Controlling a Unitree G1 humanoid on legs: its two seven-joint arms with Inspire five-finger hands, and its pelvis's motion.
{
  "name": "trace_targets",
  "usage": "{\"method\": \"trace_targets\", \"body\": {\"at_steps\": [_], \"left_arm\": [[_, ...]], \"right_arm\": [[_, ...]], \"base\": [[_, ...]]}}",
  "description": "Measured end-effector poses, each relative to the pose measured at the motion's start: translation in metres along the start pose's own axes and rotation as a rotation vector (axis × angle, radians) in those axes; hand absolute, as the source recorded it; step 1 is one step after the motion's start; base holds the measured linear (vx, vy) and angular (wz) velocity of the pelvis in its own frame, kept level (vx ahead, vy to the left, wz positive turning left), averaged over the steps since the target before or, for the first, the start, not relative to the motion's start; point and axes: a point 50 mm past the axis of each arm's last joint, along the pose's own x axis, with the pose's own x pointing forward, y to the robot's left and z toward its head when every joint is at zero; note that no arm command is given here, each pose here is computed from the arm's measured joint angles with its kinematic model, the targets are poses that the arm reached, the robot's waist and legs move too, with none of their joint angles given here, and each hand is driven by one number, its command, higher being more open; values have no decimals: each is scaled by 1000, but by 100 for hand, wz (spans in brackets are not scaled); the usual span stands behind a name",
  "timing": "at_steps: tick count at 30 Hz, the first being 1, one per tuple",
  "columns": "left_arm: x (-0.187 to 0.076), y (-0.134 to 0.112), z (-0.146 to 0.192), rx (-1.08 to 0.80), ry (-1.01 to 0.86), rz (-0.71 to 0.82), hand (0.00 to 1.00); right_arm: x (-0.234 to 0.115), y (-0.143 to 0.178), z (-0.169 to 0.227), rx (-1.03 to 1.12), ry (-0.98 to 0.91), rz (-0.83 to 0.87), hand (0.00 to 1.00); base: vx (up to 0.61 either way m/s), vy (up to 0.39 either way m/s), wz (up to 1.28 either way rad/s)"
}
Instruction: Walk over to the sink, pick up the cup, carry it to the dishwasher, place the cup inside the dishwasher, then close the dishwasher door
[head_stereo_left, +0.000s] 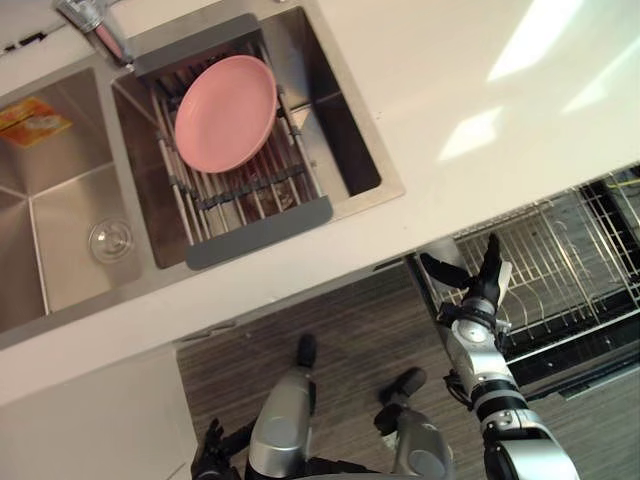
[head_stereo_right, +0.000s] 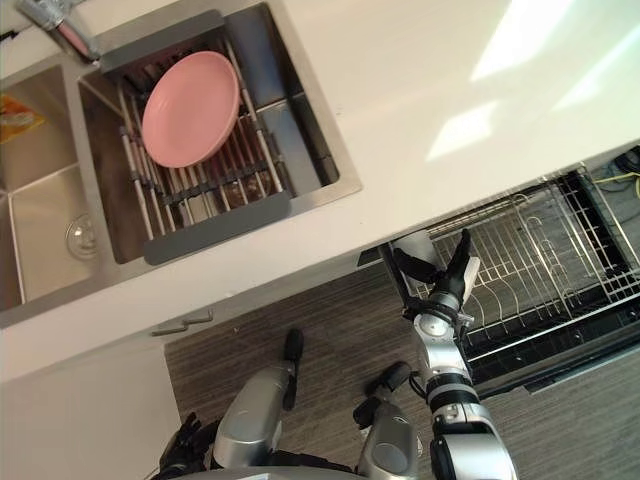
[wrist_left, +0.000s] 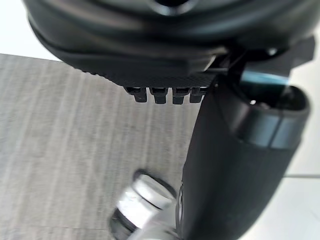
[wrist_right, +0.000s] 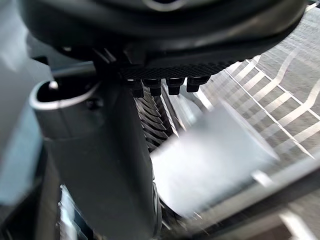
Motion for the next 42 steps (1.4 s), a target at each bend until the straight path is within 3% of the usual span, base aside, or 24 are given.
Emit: {"method": "trace_targets", "body": {"at_steps": [5,10,14,22,24,29,36,42], "left_arm": [[-1,15,-1,-70,5,85,100],[-3,24,-5,-147,16,146,100],[-8,24,-19,-209,84,169,100],[-13,27,-39,-252,273,229,100],[-14,31,-45,-227,317,234,100],[-17,32,-55,-233,371,228,100],[-20,37,-62,-120,427,214,100],[-23,39,-64,-12,425,196,100]], "right_arm": [[-27,-30,-7,128,-14,-65,100],[-43,-43,17,311,-143,35,100],[-51,-37,63,552,-326,263,100],[-77,-24,121,744,-595,750,100],[-83,-4,127,775,-564,976,100],[-95,37,114,708,-367,1249,100],[-74,31,99,601,-236,1103,100],[-88,52,80,671,-97,1112,100]], "base": [[20,-10,-51],[-27,-24,-59],[-22,-47,-50],[-25,-16,8],[-21,33,13],[6,42,29],[66,134,127],[4,273,15]]}}
